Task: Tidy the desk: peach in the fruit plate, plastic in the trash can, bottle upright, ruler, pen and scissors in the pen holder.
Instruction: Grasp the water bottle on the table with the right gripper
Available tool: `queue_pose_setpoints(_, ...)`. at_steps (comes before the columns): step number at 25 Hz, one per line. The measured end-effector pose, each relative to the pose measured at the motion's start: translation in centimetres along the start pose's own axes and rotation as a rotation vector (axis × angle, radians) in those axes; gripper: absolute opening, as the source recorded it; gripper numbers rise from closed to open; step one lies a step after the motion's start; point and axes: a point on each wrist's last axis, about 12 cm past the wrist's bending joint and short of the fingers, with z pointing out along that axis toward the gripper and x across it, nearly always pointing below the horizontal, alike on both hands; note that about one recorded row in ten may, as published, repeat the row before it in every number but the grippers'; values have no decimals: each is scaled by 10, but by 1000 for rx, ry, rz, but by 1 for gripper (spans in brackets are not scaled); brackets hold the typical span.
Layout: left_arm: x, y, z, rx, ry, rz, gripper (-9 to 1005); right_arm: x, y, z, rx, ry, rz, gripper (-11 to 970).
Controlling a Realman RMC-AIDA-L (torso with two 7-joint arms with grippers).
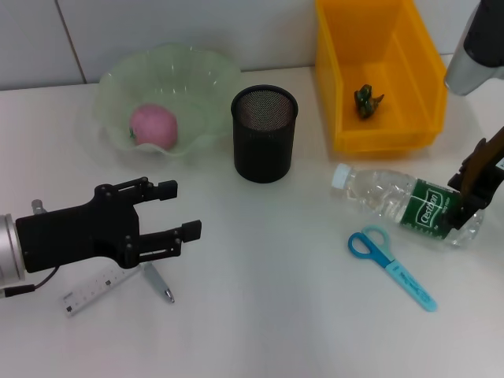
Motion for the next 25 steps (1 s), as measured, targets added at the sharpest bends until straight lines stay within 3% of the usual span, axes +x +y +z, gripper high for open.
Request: queue_pose_setpoints(25, 0, -1, 1, 3, -3, -8, 725, -2, 2, 31, 13, 17, -26, 809)
